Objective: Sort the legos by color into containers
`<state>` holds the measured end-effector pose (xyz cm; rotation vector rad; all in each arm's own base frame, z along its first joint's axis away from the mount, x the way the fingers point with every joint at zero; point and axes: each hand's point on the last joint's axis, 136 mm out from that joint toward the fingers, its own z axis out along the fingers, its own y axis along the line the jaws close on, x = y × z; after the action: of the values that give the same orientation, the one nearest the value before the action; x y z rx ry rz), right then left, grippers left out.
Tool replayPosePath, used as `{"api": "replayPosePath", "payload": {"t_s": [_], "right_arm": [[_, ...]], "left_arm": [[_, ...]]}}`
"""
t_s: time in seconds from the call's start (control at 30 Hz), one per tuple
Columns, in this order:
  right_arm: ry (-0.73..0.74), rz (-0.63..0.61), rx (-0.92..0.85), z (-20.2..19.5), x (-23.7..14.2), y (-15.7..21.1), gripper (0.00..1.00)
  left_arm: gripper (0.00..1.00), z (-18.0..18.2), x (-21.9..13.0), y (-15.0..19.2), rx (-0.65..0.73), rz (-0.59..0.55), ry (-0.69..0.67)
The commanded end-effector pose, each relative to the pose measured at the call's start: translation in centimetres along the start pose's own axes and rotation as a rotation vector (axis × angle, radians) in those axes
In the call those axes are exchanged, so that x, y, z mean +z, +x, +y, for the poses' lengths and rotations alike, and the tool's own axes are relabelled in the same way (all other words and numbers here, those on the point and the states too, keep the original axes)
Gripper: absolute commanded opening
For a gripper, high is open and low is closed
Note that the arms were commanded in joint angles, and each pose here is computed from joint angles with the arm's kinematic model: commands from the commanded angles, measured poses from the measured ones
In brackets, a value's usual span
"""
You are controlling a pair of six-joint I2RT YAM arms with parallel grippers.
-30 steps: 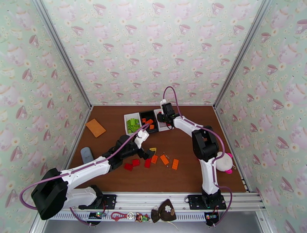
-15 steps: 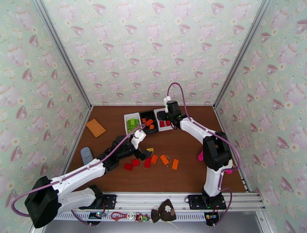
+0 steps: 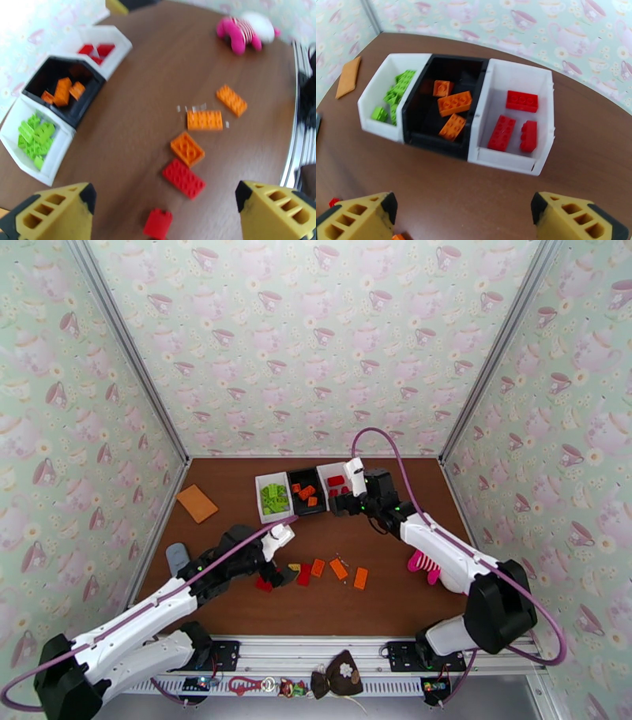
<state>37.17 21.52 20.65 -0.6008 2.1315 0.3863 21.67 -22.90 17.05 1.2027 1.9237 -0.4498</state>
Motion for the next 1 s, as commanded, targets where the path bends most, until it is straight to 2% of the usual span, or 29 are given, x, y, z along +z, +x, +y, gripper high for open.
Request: {"api": "replayPosePath", "payload": {"t_s": [0.0, 0.2, 0.33, 0.43, 0.53, 0.67, 0.73, 0.9, 0.97], "right_arm": [[-0.051, 0.045, -0.075, 1.4, -2.0, 1.8, 0.96], [-0.054, 0.075, -0.088, 1.7, -4.2, 3.2, 0.97], [-0.092, 0.101, -0.11, 2.6, -5.1, 4.1, 0.97], [-0.111, 0.113, -0.135, 3.0, -6.2, 4.5, 0.97], [-0.109, 0.117, -0.149, 3.1, -7.0, 4.6, 0.97], [-0.067, 0.12, -0.134, 2.4, -7.4, 4.8, 0.97], [-0.042, 0.121, -0.133, 2.0, -7.5, 4.9, 0.97], [-0.031, 0.109, -0.129, 1.9, -7.9, 4.7, 0.97], [-0.021, 0.11, -0.126, 1.7, -8.0, 4.8, 0.97]], "left_arm": [[0.95, -1.2, -0.5, 2.7, 0.098, 0.159, 0.089], [0.95, -1.3, 1.0, 4.8, 0.133, 0.319, 0.148], [0.96, -1.7, 2.0, 5.8, 0.132, 0.385, 0.2], [0.93, -1.6, 2.8, 6.1, 0.134, 0.417, 0.207], [0.86, -1.2, 3.7, 7.0, 0.125, 0.466, 0.203], [0.84, -0.9, 4.9, 8.0, 0.128, 0.532, 0.216], [0.8, -0.8, 5.5, 8.4, 0.128, 0.553, 0.224], [0.77, -0.8, 6.3, 10.2, 0.116, 0.657, 0.254], [0.77, -0.4, 6.8, 9.9, 0.121, 0.671, 0.246]]}}
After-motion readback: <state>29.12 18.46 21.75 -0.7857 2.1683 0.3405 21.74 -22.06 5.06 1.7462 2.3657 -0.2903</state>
